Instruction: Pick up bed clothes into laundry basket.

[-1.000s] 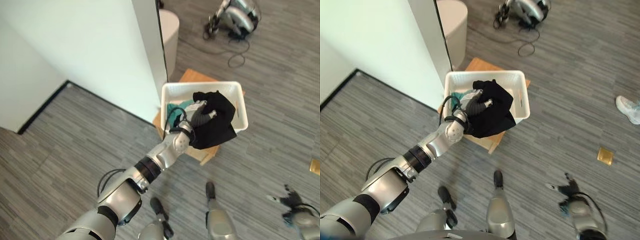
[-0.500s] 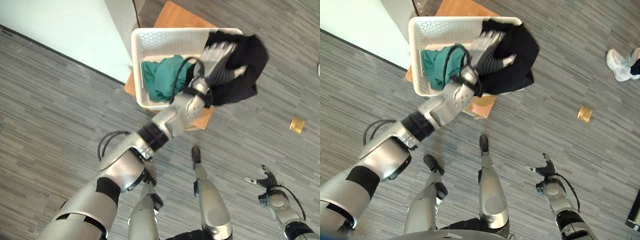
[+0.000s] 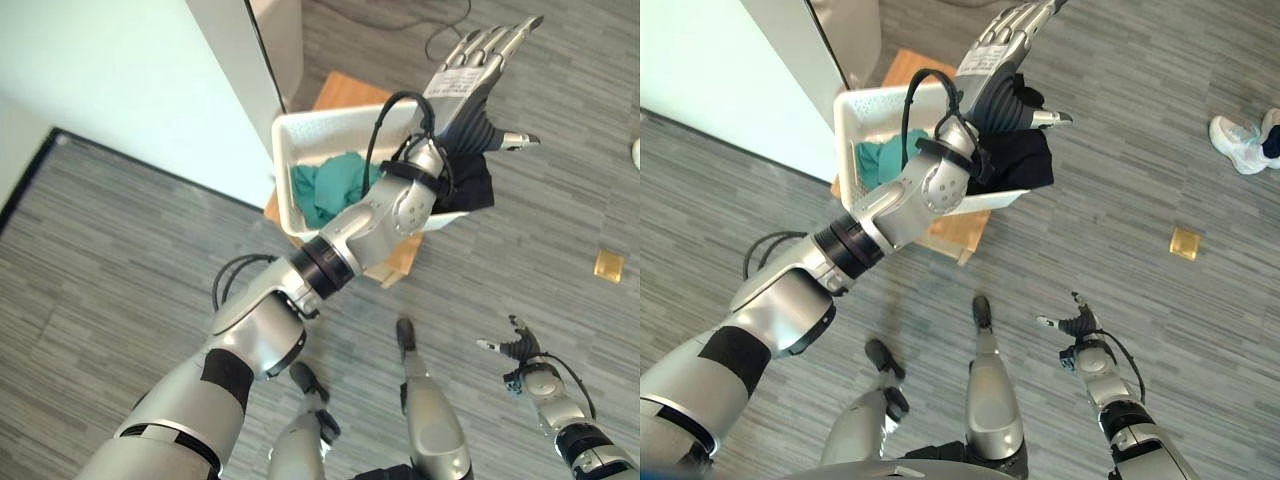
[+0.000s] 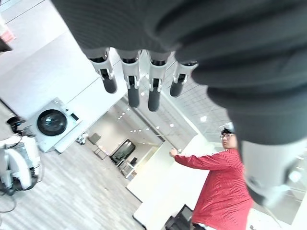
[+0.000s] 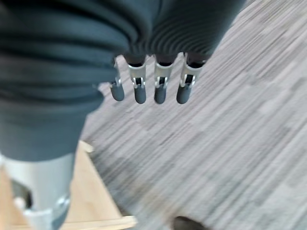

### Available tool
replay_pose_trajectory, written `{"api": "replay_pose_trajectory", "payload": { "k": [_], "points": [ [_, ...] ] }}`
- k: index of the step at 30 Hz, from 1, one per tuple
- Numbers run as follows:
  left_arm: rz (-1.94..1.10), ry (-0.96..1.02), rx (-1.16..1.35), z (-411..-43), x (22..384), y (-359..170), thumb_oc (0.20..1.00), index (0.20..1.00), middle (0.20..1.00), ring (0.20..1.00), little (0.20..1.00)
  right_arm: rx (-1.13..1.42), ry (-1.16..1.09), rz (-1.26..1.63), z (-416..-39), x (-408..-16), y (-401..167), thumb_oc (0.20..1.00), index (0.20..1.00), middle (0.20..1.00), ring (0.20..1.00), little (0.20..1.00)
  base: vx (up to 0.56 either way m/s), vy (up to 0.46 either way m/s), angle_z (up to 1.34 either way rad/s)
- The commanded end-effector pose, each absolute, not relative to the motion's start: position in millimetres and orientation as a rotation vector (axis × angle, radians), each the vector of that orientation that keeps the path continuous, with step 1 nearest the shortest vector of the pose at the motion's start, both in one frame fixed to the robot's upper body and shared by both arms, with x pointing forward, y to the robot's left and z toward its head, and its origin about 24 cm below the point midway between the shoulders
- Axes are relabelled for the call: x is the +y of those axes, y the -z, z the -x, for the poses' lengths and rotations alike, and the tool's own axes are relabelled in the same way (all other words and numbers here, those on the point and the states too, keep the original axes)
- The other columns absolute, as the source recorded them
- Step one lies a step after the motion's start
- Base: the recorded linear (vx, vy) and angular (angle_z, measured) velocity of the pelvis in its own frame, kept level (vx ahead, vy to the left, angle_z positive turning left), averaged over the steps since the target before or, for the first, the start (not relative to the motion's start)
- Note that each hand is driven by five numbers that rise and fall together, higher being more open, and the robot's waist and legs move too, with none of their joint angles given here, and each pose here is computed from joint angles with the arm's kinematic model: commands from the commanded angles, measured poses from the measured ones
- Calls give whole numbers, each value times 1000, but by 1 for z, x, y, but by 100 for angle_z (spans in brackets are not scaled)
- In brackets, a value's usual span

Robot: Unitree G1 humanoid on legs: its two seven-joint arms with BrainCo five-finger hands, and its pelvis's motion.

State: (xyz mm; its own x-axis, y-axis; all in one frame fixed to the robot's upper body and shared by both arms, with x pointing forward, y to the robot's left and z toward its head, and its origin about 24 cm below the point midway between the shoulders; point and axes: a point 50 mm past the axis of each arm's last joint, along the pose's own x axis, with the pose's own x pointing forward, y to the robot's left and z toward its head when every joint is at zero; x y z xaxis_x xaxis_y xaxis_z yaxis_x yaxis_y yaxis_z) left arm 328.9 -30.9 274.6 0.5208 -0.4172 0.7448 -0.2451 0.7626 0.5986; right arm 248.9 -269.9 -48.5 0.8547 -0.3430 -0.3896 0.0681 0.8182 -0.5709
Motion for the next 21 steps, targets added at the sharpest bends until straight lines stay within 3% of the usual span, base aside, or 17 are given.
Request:
{"api": "replay_pose_trajectory", "payload": {
  "k": [1, 8, 13, 14, 18, 21],
  "points": [
    [-563, 67, -962, -334, -27, -272, 1000, 1000, 1000, 1000, 1000, 458, 193, 620, -249, -273, 40, 1000, 1000, 1000, 1000, 1000, 62, -33, 3],
    [-362, 58, -781, -332, 3, -226, 1000, 1000, 1000, 1000, 1000, 294, 134, 682, -275, -255, 8, 1000, 1000, 1000, 1000, 1000, 25, -83, 38],
    [-352, 25, -642, -333, 53, -190, 1000, 1000, 1000, 1000, 1000, 51, 170, 876, -317, -254, -60, 1000, 1000, 1000, 1000, 1000, 15, -67, 56],
    [-352, -19, -610, -324, 81, -173, 1000, 1000, 1000, 1000, 1000, -72, 215, 895, -328, -254, -93, 1000, 1000, 1000, 1000, 1000, 12, -5, 53],
    [-364, -54, -546, -311, 107, -149, 1000, 1000, 1000, 1000, 1000, -190, 324, 807, -327, -260, -115, 1000, 1000, 1000, 1000, 1000, -73, -10, 58],
    [-343, -72, -448, -303, 132, -128, 1000, 1000, 1000, 1000, 1000, -248, 439, 749, -322, -272, -126, 1000, 1000, 1000, 1000, 1000, -183, -15, 197]
  ]
}}
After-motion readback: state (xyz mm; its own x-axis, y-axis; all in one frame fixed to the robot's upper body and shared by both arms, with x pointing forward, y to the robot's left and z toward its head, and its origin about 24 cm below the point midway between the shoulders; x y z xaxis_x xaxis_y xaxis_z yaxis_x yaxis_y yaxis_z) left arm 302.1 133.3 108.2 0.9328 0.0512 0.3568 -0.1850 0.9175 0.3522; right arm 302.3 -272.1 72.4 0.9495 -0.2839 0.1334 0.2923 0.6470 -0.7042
